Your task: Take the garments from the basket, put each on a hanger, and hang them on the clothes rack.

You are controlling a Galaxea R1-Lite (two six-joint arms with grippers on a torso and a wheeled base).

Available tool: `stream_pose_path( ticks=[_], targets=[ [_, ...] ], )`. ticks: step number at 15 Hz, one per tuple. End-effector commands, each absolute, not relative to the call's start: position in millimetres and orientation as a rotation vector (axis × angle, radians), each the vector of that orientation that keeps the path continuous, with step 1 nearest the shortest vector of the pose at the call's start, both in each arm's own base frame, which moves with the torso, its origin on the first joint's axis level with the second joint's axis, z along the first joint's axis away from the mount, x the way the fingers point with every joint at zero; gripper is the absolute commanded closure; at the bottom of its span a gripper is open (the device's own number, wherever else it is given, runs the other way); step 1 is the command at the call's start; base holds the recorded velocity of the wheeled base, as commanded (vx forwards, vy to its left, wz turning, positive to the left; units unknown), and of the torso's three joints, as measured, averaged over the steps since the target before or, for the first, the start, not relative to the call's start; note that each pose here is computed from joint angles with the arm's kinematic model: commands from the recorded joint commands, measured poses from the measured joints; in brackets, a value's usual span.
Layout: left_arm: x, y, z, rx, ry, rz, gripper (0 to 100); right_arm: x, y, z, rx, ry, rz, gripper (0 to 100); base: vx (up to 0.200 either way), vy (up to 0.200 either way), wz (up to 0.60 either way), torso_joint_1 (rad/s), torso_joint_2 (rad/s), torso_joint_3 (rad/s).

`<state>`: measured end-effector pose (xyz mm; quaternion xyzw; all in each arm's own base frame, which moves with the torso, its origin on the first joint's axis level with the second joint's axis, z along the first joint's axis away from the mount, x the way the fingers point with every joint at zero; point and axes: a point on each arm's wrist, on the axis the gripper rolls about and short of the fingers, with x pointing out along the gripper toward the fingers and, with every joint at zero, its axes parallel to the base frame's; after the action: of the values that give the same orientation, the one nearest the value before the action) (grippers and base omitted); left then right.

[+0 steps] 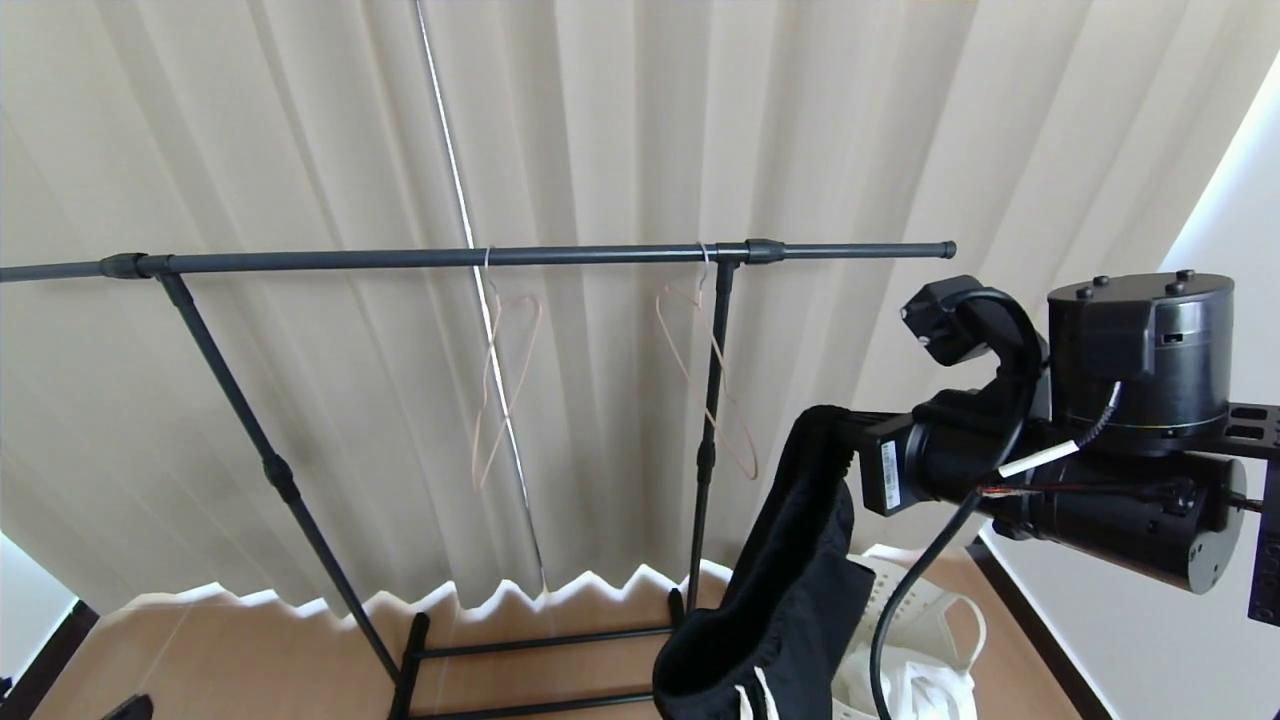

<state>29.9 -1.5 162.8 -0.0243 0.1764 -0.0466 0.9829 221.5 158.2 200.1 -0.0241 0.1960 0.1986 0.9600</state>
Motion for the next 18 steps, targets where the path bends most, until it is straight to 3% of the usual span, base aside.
stream_pose_path(
  ticks=[1,6,7,13,18],
  targets=[
    [121,-22,194,-0.150,0.681,-0.306,0,220,164,204,-0.047,0.383,0.424,100,0.000,0.000,0.00,0.000,0.00,0.000],
    [189,-91,173,-0.040,0.924,-0.545,0,234,187,196,-0.084,0.268,0.471,100,0.000,0.000,0.00,0.000,0.00,0.000],
    [207,-120,169,-0.004,0.957,-0.609,0,236,194,191,-0.085,0.268,0.482,100,0.000,0.000,0.00,0.000,0.00,0.000],
    [231,-203,137,0.099,1.055,-0.759,0,241,208,194,-0.008,0.267,0.493,100,0.000,0.000,0.00,0.000,0.00,0.000],
    [241,-214,129,0.086,1.000,-0.762,0,228,217,192,-0.020,0.268,0.497,100,0.000,0.000,0.00,0.000,0.00,0.000]
  ],
)
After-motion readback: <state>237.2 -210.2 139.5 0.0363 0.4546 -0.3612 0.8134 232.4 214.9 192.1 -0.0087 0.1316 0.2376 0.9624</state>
